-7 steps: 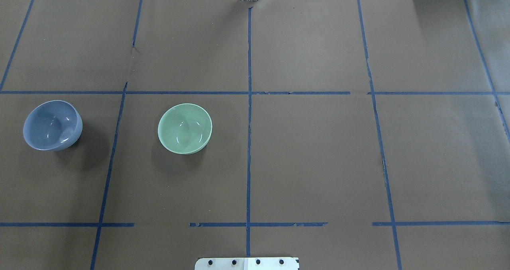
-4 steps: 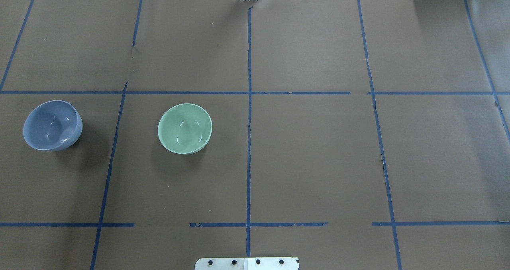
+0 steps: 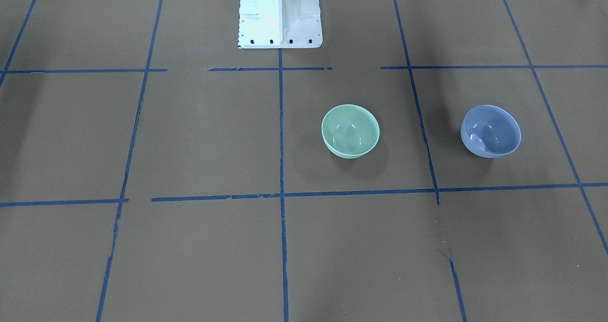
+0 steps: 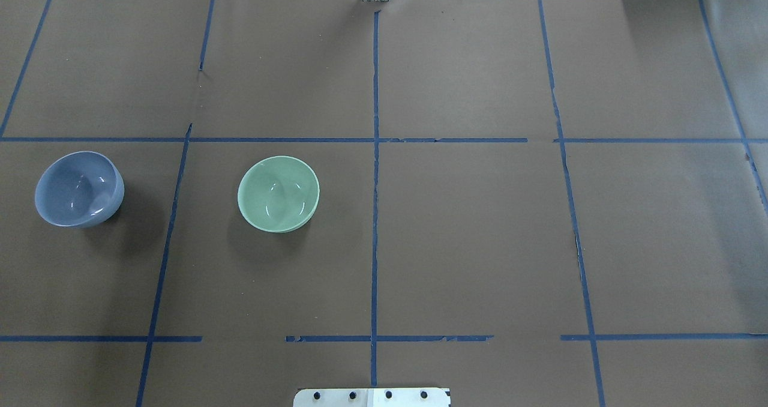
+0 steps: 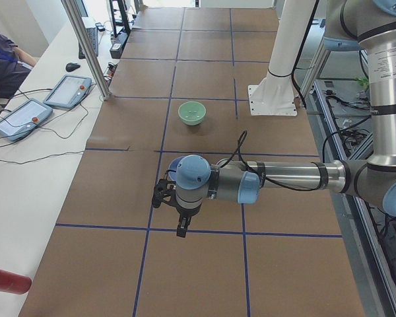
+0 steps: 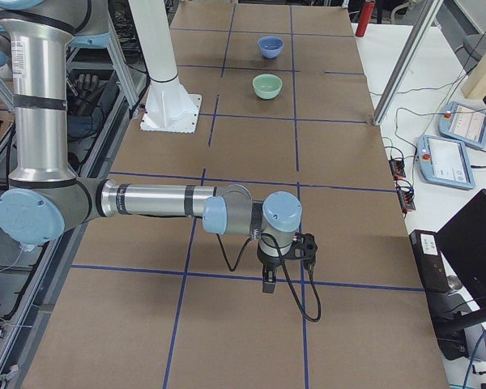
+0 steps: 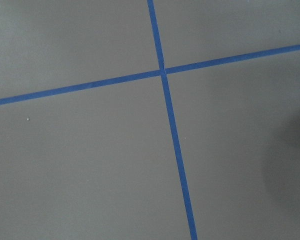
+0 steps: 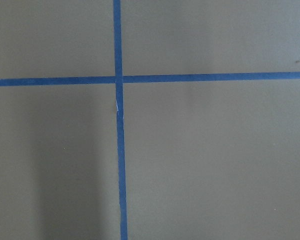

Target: Stack blue bowl on green bowl

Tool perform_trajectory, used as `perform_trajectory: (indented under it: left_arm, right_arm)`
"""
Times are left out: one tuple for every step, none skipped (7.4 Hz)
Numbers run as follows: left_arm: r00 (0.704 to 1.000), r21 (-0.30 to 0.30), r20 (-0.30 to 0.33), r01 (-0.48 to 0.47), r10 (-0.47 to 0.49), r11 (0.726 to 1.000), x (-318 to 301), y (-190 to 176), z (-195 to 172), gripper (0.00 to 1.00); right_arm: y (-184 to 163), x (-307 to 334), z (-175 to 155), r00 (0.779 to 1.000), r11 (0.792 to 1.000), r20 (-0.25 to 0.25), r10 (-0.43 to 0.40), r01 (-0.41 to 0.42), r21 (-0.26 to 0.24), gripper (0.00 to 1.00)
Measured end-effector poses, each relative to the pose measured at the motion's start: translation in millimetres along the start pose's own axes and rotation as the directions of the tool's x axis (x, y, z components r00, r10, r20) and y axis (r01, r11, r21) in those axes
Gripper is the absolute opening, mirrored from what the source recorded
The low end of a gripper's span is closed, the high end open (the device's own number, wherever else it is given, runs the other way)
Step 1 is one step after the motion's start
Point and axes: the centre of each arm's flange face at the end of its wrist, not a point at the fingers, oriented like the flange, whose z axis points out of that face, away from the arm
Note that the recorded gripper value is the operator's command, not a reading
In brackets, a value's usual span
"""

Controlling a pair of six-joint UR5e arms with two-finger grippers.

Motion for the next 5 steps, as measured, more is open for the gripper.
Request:
perform_trajectory:
  left_arm:
    - [0.999,0.015,-0.011,0.034,-0.034,0.999,21.7,-9.3,13.8,1.0]
    - [0.996,0.024,-0.034,0.079,-0.078,0.997,49.4,-17.3,32.1,1.0]
    - [0.991,0.024,-0.053,0.124,-0.122,0.992,79.3,-22.1,54.0,1.0]
    - [0.985,0.022,-0.06,0.165,-0.163,0.986,106.4,-23.7,76.9,1.0]
    - [0.977,0.017,-0.069,0.201,-0.199,0.979,132.4,-27.6,97.5,1.0]
  right_arm:
    - [0.0,0.0,0.0,1.0,1.0,0.0,0.0,0.0,0.0,1.0]
    - [0.0,0.0,0.0,1.0,1.0,0.0,0.0,0.0,0.0,1.0]
    - [0.0,-0.1,0.0,1.0,1.0,0.0,0.0,0.0,0.0,1.0]
    - [0.0,0.0,0.0,1.0,1.0,0.0,0.0,0.0,0.0,1.0]
    - [0.0,0.0,0.0,1.0,1.0,0.0,0.001,-0.001,0.0,1.0]
